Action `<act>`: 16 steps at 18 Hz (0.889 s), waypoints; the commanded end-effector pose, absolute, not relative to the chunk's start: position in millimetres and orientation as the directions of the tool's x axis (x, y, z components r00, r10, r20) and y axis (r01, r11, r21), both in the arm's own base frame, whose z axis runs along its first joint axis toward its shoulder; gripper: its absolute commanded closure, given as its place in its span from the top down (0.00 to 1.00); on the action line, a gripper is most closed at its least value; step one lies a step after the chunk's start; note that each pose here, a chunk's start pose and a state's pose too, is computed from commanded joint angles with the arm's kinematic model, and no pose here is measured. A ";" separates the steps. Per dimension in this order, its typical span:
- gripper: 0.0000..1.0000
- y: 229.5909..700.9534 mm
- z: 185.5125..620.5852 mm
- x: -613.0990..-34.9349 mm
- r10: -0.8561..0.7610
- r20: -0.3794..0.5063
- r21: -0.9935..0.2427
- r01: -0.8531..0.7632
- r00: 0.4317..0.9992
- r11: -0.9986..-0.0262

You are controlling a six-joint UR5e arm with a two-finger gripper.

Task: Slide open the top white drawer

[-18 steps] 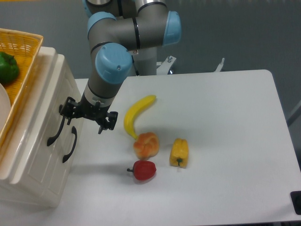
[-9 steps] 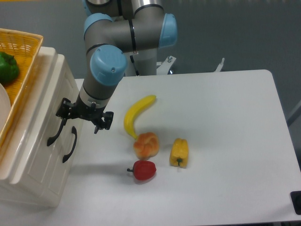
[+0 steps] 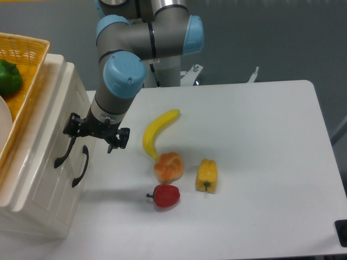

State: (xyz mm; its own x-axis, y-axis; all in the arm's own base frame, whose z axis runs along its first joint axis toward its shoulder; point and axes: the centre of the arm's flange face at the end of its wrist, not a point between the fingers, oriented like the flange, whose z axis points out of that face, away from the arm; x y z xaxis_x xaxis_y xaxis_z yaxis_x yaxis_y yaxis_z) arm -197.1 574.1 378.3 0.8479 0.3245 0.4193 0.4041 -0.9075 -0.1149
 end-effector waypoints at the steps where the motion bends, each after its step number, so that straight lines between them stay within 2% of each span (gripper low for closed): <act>1: 1.00 574.0 378.2 -197.2 0.325 0.418 -0.115 0.404 0.848 -0.908; 16: 1.00 576.5 376.3 -189.3 0.315 0.418 -0.110 0.392 0.852 -0.914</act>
